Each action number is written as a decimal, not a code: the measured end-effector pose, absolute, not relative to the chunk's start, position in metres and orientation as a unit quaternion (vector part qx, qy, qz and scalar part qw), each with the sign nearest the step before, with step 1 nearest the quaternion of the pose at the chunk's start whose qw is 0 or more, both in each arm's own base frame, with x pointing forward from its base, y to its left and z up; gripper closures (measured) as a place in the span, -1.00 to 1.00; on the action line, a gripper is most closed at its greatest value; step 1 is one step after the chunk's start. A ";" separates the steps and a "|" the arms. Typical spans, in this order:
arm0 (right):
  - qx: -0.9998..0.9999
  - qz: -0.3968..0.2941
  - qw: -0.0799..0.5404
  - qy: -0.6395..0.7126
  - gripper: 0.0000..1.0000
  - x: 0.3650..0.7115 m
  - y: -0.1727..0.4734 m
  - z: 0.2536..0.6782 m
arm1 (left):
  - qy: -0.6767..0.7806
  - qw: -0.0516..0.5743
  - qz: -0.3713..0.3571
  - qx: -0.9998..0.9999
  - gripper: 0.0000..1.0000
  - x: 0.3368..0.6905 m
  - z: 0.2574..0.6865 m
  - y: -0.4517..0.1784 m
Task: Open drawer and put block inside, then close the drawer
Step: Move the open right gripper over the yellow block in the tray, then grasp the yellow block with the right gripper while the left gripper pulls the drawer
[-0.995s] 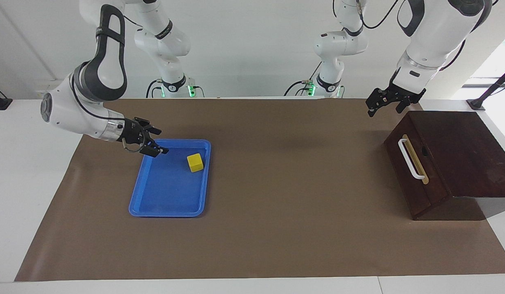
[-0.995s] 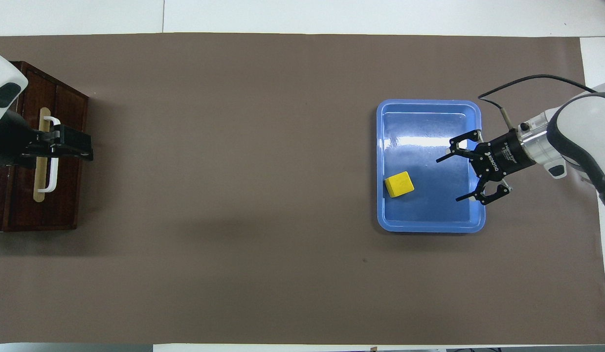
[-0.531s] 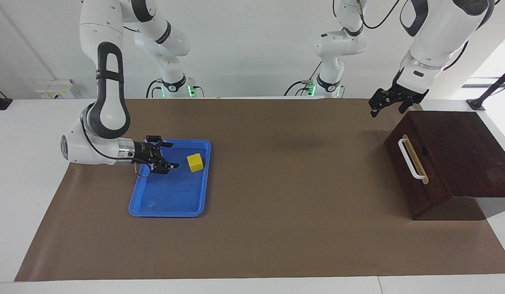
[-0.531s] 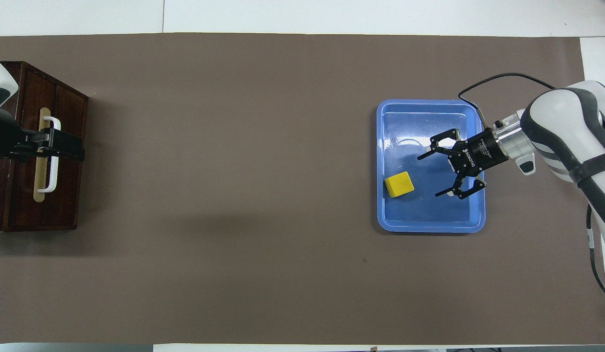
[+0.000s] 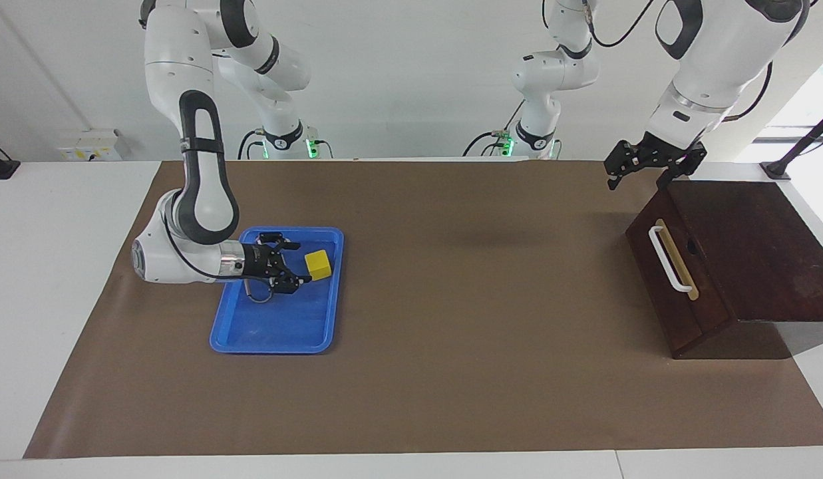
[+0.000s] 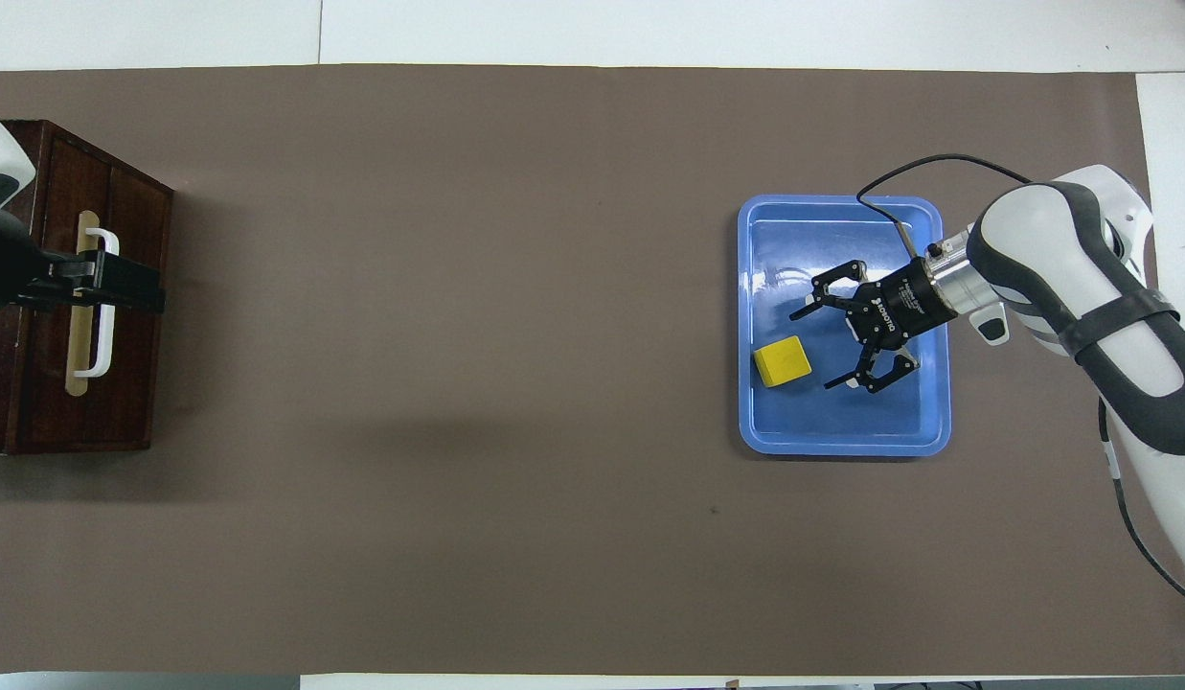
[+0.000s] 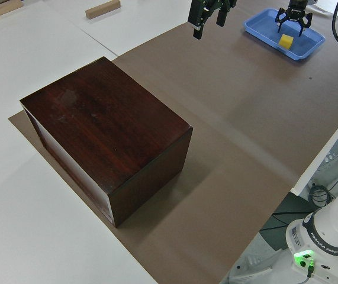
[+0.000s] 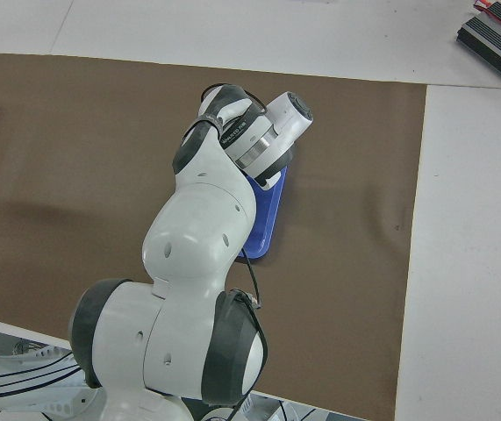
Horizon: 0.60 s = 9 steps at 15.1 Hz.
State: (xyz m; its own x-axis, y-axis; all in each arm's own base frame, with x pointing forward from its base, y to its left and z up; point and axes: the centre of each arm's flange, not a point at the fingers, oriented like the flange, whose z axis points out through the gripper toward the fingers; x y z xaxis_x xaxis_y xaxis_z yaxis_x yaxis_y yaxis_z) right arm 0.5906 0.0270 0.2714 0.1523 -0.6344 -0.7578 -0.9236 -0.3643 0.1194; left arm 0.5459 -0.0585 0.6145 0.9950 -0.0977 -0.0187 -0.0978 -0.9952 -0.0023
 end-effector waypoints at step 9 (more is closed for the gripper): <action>-0.739 0.369 0.184 0.533 -1.00 0.586 0.041 0.259 | 0.082 0.061 -0.017 -0.995 -1.00 0.552 0.579 -0.074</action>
State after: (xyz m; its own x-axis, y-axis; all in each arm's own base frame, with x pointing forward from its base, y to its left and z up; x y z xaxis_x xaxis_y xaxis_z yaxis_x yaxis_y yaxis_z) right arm 0.5857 0.0408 0.2588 0.1590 -0.6519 -0.7414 -0.9237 -0.3635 0.1214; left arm 0.5525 -0.0743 0.5787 0.9859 -0.1655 0.0240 -0.1613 -0.9789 -0.1250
